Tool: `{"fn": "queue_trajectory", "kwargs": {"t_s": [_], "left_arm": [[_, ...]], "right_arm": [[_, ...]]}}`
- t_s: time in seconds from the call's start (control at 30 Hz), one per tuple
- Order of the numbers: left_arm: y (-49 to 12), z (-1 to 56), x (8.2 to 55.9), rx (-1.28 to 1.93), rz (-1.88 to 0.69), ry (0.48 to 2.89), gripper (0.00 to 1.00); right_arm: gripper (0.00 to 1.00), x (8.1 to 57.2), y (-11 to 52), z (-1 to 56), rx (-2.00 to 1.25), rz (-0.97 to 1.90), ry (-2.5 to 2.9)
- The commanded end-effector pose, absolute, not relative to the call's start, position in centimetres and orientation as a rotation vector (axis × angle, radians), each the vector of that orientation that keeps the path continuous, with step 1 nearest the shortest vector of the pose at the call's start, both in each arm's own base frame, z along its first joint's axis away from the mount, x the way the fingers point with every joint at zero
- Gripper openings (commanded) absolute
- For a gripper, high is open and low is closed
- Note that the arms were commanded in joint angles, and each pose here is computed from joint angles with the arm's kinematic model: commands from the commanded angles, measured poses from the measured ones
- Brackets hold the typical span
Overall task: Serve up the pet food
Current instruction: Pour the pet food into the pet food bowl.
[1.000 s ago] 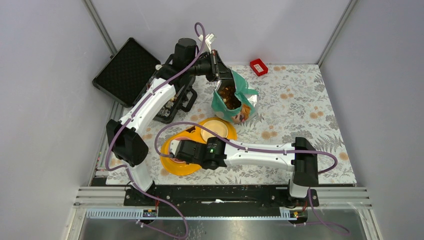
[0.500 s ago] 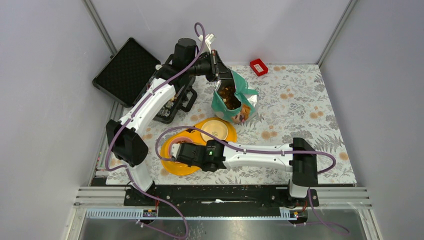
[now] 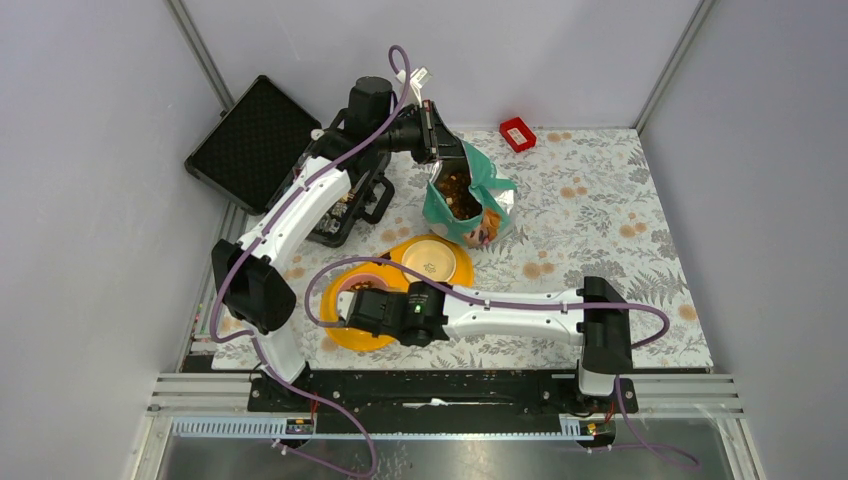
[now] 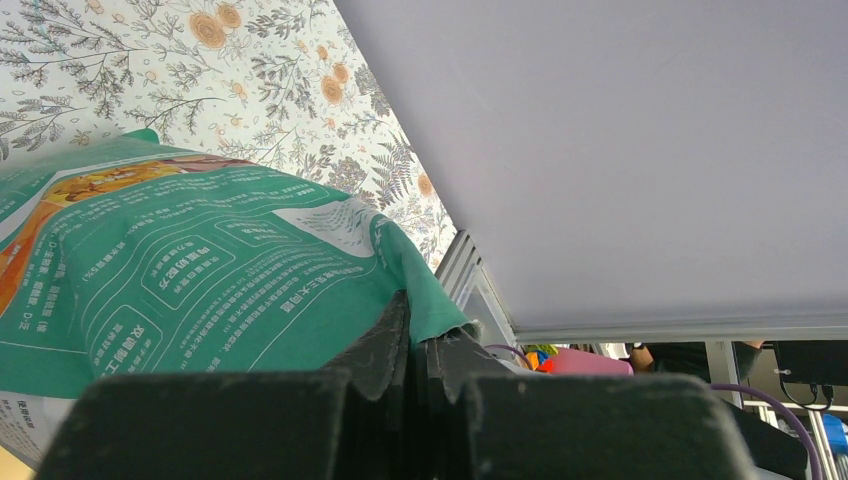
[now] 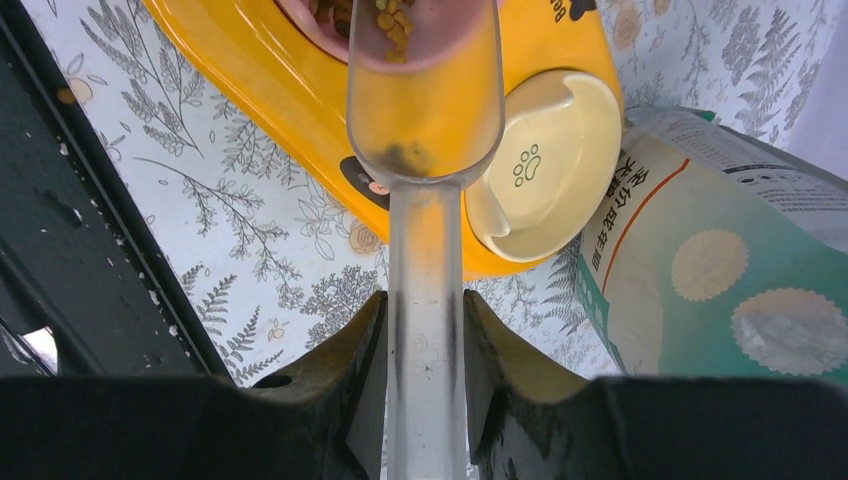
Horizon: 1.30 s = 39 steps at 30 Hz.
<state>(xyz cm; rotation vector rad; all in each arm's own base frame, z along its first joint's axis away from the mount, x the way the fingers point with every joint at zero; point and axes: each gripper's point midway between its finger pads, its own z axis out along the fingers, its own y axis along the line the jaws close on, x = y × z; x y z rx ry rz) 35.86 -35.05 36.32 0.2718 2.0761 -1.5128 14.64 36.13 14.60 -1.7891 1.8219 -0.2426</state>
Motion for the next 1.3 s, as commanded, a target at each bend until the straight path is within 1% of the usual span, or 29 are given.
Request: {"fn": "queue_trajectory", "kwargs": {"t_s": [0.0, 0.07, 0.17, 0.23, 0.33, 0.4, 0.6, 0.67, 0.8, 0.9, 1.0, 1.17, 1.27], "left_arm": [[-32.9, 45.1, 34.9, 0.341, -1.522, 1.774, 0.0], [-32.9, 45.1, 34.9, 0.342, -1.521, 1.774, 0.0], [-32.9, 45.1, 34.9, 0.344, -1.521, 1.773, 0.0], [-33.0, 45.2, 34.9, 0.346, -1.524, 1.775, 0.0], [-33.1, 45.5, 35.0, 0.348, -1.528, 1.769, 0.0], [-33.0, 45.5, 35.0, 0.347, -1.525, 1.769, 0.0], [-33.1, 45.2, 35.1, 0.342, -1.528, 1.776, 0.0], [-33.1, 45.1, 35.1, 0.339, -1.532, 1.774, 0.0], [-33.2, 45.2, 35.2, 0.335, -1.544, 1.769, 0.0], [-33.2, 45.2, 35.1, 0.336, -1.541, 1.769, 0.0], [-33.1, 45.1, 35.2, 0.338, -1.535, 1.771, 0.0], [-33.2, 45.1, 35.3, 0.329, -1.542, 1.771, 0.0], [-33.2, 45.3, 35.2, 0.33, -1.546, 1.768, 0.0]], "right_arm": [[0.0, 14.8, 37.4, 18.0, -1.71, -0.176, 1.767], [0.0, 14.2, 36.7, 15.8, -1.761, -0.198, 1.797], [0.0, 14.6, 35.0, 13.7, -1.836, -0.343, 1.815], [0.0, 15.1, 34.8, 14.9, -1.827, -0.382, 1.791], [0.0, 15.0, 36.0, 17.7, -1.76, -0.268, 1.757], [0.0, 14.9, 36.4, 18.6, -1.735, -0.22, 1.755], [0.0, 14.4, 35.2, 15.9, -1.804, -0.298, 1.81], [0.0, 14.8, 35.3, 17.1, -1.777, -0.309, 1.791], [0.0, 15.0, 36.3, 19.7, -1.714, -0.229, 1.752], [0.0, 14.4, 35.6, 17.6, -1.774, -0.243, 1.778], [0.0, 14.5, 34.3, 16.2, -1.816, -0.346, 1.788], [0.0, 15.0, 35.2, 19.3, -1.737, -0.289, 1.743], [0.0, 15.0, 35.5, 19.2, -1.735, -0.279, 1.743]]}}
